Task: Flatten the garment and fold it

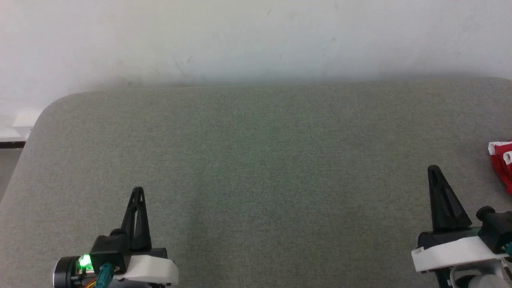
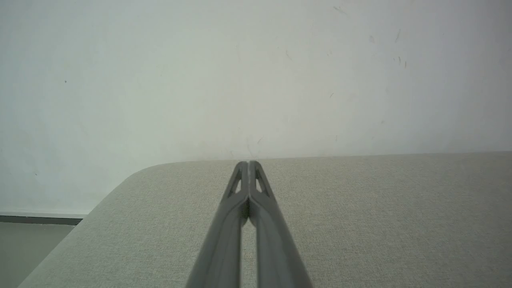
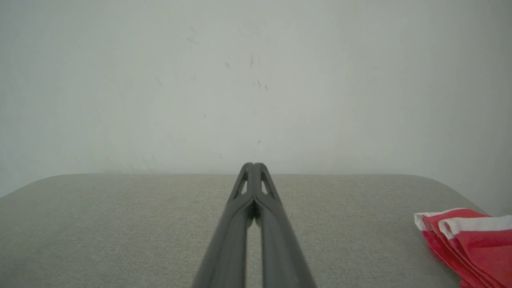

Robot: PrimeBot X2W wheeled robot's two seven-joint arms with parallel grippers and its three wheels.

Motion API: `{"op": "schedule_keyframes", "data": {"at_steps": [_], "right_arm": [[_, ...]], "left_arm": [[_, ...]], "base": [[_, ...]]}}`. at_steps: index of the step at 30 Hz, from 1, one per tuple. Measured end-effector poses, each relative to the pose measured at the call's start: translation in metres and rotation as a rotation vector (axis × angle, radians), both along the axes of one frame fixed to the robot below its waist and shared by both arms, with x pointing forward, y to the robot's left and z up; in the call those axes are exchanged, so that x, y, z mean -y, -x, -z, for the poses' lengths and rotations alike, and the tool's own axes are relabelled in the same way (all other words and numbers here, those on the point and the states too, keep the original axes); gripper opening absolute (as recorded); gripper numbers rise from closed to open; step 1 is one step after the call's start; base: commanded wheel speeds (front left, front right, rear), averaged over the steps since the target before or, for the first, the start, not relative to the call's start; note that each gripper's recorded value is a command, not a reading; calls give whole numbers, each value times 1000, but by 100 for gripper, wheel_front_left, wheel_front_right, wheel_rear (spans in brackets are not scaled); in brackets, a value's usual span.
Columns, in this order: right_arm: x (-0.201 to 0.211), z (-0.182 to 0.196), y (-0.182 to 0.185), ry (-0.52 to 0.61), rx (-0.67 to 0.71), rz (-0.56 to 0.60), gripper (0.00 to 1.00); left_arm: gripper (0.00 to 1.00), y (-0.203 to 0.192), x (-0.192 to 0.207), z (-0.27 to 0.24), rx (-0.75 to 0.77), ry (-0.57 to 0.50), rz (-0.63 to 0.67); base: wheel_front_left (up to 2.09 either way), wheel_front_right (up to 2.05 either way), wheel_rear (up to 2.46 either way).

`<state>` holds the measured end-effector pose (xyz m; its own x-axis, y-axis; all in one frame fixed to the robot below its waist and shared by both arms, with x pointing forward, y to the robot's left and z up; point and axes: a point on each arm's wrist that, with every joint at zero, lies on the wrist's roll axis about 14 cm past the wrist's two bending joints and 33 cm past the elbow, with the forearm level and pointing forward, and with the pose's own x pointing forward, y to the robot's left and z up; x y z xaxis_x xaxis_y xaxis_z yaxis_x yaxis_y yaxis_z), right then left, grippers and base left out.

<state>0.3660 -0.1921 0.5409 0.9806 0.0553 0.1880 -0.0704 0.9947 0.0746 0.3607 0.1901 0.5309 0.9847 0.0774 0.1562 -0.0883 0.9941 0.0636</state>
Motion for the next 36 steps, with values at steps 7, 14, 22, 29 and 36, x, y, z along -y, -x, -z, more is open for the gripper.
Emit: {"op": "schedule_keyframes", "data": {"at_steps": [7, 14, 22, 29, 36], "right_arm": [[-1, 2, 0, 6, -15, -4, 0], [-3, 3, 0, 11, -25, -8, 0], [-5, 5, 0, 22, -39, -14, 0], [-7, 6, -1, 27, -53, -19, 0], [-9, 7, -1, 36, -64, -23, 0]], "left_arm": [[0, 0, 1, 1, -13, 5, 5], [0, 0, 2, 2, -22, 8, 11], [0, -1, 2, 3, -34, 13, 15], [0, -1, 2, 4, -46, 15, 13], [0, -1, 2, 4, -53, 11, 18]], "base": [[0, 0, 0], [0, 0, 0], [0, 0, 0], [0, 0, 0], [0, 0, 0]]}}
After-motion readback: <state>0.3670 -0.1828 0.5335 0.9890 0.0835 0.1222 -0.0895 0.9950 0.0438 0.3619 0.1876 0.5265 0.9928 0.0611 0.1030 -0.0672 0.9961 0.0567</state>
